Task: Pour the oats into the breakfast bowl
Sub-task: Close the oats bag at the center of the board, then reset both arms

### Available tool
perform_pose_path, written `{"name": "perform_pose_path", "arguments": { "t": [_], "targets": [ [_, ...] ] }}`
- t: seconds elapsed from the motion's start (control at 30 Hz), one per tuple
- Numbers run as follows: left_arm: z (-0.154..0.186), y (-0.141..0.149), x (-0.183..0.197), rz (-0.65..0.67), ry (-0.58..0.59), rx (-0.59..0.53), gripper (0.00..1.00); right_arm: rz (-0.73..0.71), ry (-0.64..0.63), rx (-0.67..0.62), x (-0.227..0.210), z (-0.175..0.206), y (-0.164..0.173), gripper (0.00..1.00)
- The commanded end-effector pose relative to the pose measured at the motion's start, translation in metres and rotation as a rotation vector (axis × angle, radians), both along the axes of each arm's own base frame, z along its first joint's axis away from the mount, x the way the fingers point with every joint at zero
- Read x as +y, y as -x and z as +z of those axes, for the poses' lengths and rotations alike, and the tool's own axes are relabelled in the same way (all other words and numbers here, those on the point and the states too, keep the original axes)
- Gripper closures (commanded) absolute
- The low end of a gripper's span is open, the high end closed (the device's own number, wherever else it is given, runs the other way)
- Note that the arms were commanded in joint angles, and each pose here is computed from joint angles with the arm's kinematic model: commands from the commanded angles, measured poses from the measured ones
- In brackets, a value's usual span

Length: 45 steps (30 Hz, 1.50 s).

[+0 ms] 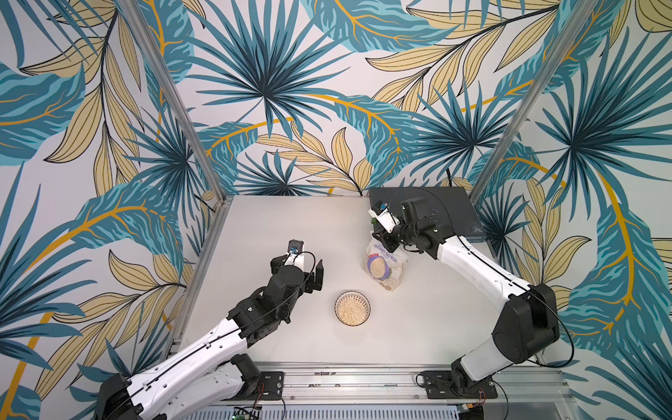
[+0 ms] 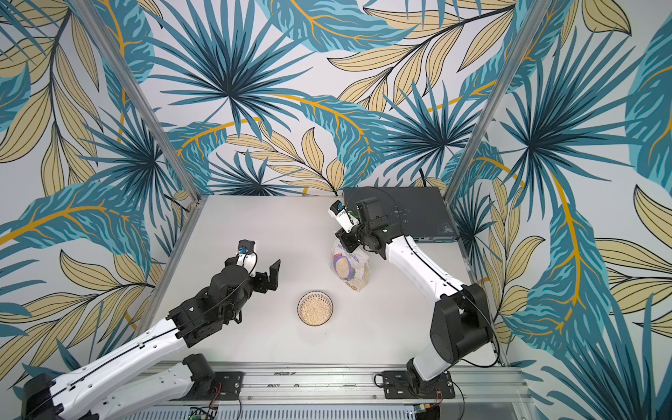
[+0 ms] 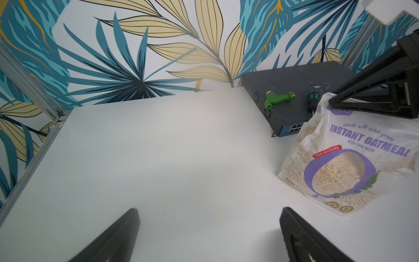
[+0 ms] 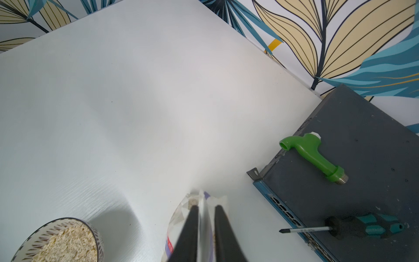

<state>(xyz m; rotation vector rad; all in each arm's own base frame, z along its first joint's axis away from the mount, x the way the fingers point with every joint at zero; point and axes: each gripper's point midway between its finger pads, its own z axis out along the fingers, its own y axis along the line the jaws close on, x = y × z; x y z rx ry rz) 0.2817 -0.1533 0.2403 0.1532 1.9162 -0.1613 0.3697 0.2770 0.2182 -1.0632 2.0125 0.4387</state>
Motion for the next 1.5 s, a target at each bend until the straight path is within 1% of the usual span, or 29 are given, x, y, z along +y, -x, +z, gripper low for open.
{"name": "perform_pose_path", "arguments": {
  "t": [0.0, 0.03, 0.1, 0.13, 0.2, 0.23, 0.3, 0.33, 0.4, 0.43, 0.47, 0.5, 0.57, 0.6, 0.63, 0.7, 0.8, 0.9, 1.0, 1.07, 1.13, 1.2, 1.23, 1.37, 1.47],
  "targets": [
    [-0.004, -0.005, 0.017, 0.095, -0.040, -0.010, 0.00, -0.045, -0.130, -0.107, -0.001, 0.044, -0.003, 0.13],
    [-0.007, -0.008, 0.026, 0.133, -0.042, -0.004, 0.00, -0.071, -0.179, -0.153, -0.005, 0.059, -0.002, 0.02],
    [-0.011, -0.015, 0.037, 0.168, -0.030, 0.013, 0.00, -0.109, -0.258, -0.235, -0.013, 0.084, 0.002, 0.00],
    [-0.013, -0.019, 0.041, 0.182, -0.018, 0.023, 0.00, -0.154, -0.296, -0.276, -0.021, 0.094, 0.003, 0.00],
    [-0.016, -0.027, 0.055, 0.225, -0.002, 0.039, 0.00, -0.278, -0.389, -0.368, -0.046, 0.113, 0.006, 0.00],
    [-0.018, -0.031, 0.063, 0.246, 0.001, 0.045, 0.00, -0.357, -0.452, -0.442, -0.064, 0.129, 0.008, 0.00],
    [-0.023, -0.040, 0.078, 0.290, -0.005, 0.049, 0.00, -0.506, -0.532, -0.539, -0.100, 0.137, 0.019, 0.00],
    [-0.027, -0.043, 0.086, 0.305, -0.013, 0.052, 0.00, -0.535, -0.547, -0.583, -0.112, 0.138, 0.026, 0.00],
    [-0.035, -0.051, 0.102, 0.342, -0.024, 0.076, 0.00, -0.529, -0.534, -0.681, -0.125, 0.135, 0.044, 0.00],
    [-0.040, -0.054, 0.114, 0.381, -0.014, 0.090, 0.00, -0.518, -0.500, -0.713, -0.129, 0.127, 0.051, 0.00],
    [-0.044, -0.058, 0.122, 0.406, -0.003, 0.099, 0.00, -0.547, -0.471, -0.722, -0.137, 0.121, 0.054, 0.00],
    [-0.047, -0.061, 0.131, 0.419, -0.002, 0.107, 0.00, -0.645, -0.450, -0.702, -0.154, 0.113, 0.051, 0.00],
    [-0.050, -0.069, 0.141, 0.422, -0.045, 0.104, 0.00, -0.933, -0.417, -0.654, -0.201, 0.096, 0.047, 0.00],
    [-0.051, -0.073, 0.143, 0.417, -0.081, 0.091, 0.00, -1.015, -0.386, -0.652, -0.220, 0.086, 0.048, 0.00],
    [-0.051, -0.078, 0.143, 0.398, -0.121, 0.068, 0.00, -1.039, -0.366, -0.654, -0.231, 0.075, 0.049, 0.00],
    [-0.059, -0.086, 0.143, 0.370, -0.174, 0.049, 0.00, -1.057, -0.374, -0.634, -0.252, 0.052, 0.047, 0.00],
    [-0.077, -0.096, 0.151, 0.382, -0.156, 0.072, 0.00, -1.206, -0.390, -0.609, -0.299, 0.020, 0.045, 0.00],
    [-0.089, -0.104, 0.153, 0.376, -0.167, 0.041, 0.00, -1.219, -0.407, -0.639, -0.316, 0.000, 0.043, 0.00],
    [-0.102, -0.113, 0.152, 0.373, -0.170, 0.031, 0.00, -1.183, -0.388, -0.601, -0.314, -0.025, 0.035, 0.00],
    [-0.111, -0.121, 0.145, 0.324, -0.198, 0.043, 0.00, -1.146, -0.398, -0.599, -0.308, -0.035, 0.031, 0.00],
    [-0.119, -0.127, 0.147, 0.328, -0.211, 0.084, 0.00, -1.137, -0.411, -0.600, -0.306, -0.043, 0.029, 0.00],
    [-0.121, -0.133, 0.147, 0.286, -0.183, 0.107, 0.00, -1.128, -0.406, -0.613, -0.305, -0.047, 0.024, 0.00],
    [-0.121, -0.133, 0.147, 0.266, -0.157, 0.105, 0.00, -1.130, -0.390, -0.590, -0.304, -0.049, 0.020, 0.00],
    [-0.111, -0.127, 0.159, 0.258, -0.099, 0.029, 0.00, -1.075, -0.373, -0.635, -0.299, -0.048, 0.019, 0.00],
    [-0.117, -0.129, 0.147, 0.163, -0.095, -0.002, 0.00, -1.046, -0.365, -0.637, -0.294, -0.056, 0.015, 0.00]
  ]
}}
